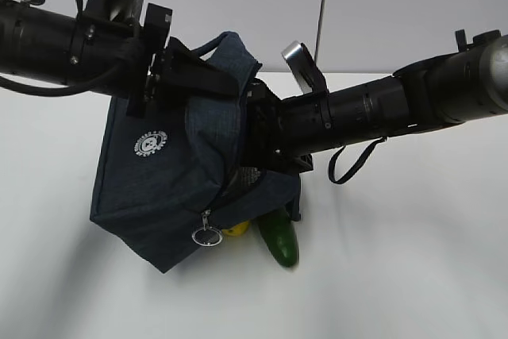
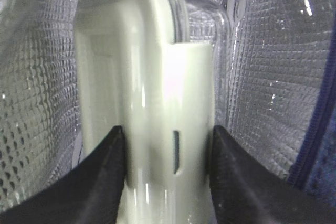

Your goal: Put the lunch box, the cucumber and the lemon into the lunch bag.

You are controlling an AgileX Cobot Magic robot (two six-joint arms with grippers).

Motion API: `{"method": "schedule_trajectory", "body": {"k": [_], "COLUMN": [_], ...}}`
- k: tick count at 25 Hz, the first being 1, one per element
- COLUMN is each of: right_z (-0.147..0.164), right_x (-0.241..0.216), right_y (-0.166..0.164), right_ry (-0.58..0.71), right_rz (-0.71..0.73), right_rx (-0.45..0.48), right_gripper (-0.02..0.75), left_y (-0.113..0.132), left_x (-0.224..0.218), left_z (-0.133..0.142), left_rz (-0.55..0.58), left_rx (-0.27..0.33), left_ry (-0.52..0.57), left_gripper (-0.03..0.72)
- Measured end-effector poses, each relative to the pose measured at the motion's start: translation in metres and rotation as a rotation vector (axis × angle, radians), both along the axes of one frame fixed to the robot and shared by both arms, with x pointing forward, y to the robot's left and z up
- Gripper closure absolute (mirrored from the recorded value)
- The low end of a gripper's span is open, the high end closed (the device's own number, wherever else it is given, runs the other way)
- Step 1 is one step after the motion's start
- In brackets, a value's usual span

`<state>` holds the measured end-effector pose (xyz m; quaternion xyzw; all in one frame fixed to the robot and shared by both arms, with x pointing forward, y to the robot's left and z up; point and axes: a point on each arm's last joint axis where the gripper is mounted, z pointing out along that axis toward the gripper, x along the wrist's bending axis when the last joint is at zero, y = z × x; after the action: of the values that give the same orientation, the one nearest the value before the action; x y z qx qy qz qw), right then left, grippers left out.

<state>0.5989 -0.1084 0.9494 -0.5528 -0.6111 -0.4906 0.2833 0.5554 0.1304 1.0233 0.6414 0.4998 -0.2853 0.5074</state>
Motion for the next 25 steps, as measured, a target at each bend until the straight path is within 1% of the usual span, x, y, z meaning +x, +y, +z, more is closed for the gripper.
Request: {"method": "schedule_trajectory", "body": {"k": [7, 11, 14, 25], "right_z": [-0.0007, -0.0035, -0.0049, -0.0053], "right_x": [0.0002, 0.0037, 0.0056, 0.0086], "right_y": [0.0002, -0.0019, -0.003, -0.0042], "right_ry": [-0.002, -0.01, -0.014, -0.013], "right_rz": [-0.004, -0.044, -0.064, -0.103], "right_rx": [-0.009, -0.045, -0.064, -0.069], "right_gripper": [0.388, 0.388, 0.388, 0.387], "left_y": [0.0008, 0.0011, 0.0011, 0.0011], "left_x": [-0.0001, 0.0006, 0.0006, 0.0007], "left_z": [-0.0021, -0.0027, -0.0027, -0.0026], "left_rz": [-0.008, -0.003, -0.004, -0.003], "left_rx": [0.027, 0.037, 0.037, 0.035], "left_ry": [-0.021, -0.029, -0.029, -0.029], "left_gripper": [0.686, 0.686, 0.686, 0.686]}}
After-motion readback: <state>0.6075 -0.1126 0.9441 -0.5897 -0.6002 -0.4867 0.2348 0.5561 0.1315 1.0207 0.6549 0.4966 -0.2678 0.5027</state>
